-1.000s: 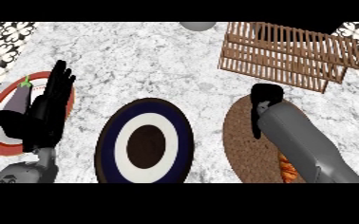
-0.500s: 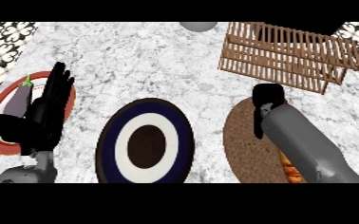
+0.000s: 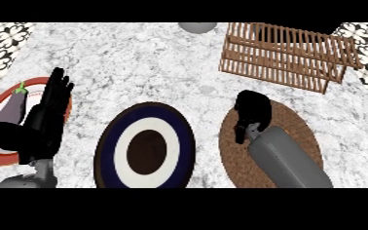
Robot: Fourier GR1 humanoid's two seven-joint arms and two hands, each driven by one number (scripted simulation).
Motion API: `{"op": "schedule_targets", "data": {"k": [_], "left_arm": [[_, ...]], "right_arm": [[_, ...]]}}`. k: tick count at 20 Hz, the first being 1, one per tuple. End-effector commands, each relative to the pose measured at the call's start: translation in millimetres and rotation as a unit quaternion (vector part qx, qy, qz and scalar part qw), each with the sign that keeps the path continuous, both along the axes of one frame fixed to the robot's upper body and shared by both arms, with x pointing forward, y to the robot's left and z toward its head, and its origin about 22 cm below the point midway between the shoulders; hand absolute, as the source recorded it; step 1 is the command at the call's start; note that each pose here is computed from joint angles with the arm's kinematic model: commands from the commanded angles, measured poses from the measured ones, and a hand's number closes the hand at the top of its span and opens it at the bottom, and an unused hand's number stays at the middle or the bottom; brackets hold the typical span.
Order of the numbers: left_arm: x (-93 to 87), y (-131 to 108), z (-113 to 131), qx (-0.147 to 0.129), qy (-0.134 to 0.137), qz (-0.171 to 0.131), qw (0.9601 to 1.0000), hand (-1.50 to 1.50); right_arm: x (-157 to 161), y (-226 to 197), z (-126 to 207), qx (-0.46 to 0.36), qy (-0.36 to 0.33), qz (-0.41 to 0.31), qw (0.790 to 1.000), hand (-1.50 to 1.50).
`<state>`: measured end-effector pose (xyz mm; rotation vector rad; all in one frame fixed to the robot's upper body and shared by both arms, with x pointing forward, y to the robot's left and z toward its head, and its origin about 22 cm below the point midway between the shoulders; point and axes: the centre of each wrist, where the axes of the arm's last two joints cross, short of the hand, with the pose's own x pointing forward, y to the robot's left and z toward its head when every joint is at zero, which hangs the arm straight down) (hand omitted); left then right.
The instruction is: Pick the sweet potato from the placemat and place it in the tiered shelf
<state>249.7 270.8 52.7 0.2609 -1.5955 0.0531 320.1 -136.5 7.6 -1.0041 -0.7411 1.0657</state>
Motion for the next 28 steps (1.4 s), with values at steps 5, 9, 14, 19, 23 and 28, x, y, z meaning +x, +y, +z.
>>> {"op": "schedule_targets", "data": {"k": [5, 9, 14, 19, 23, 28], "left_arm": [[3.2, 1, 1, -0.009, 0.005, 0.004, 0.9999, 0.0], [-1.5, 17, 7, 0.005, 0.0, 0.001, 1.0, 0.0], [-3.9, 2, 6, -0.006, 0.0, -0.005, 1.0, 0.0], [-6.8, 3, -11, -0.002, 0.0, -0.001, 1.0, 0.0], [20.2, -3, 4, -0.003, 0.0, -0.003, 1.0, 0.0], [26.8, -5, 30, -0.001, -0.007, -0.003, 1.0, 0.0]], "right_arm": [[-40, 30, 66, 0.154, -0.115, -0.007, 0.981, 1.5], [-53, 46, 105, 0.24, -0.227, -0.05, 0.943, 1.5], [-55, 33, 169, 0.22, -0.332, -0.107, 0.911, 1.5], [-63, 10, 201, 0.158, -0.36, -0.146, 0.908, 1.5], [-65, -6, 211, 0.161, -0.371, -0.153, 0.902, 1.5], [-43, -28, 214, 0.16, -0.394, -0.174, 0.888, 1.5]]}}
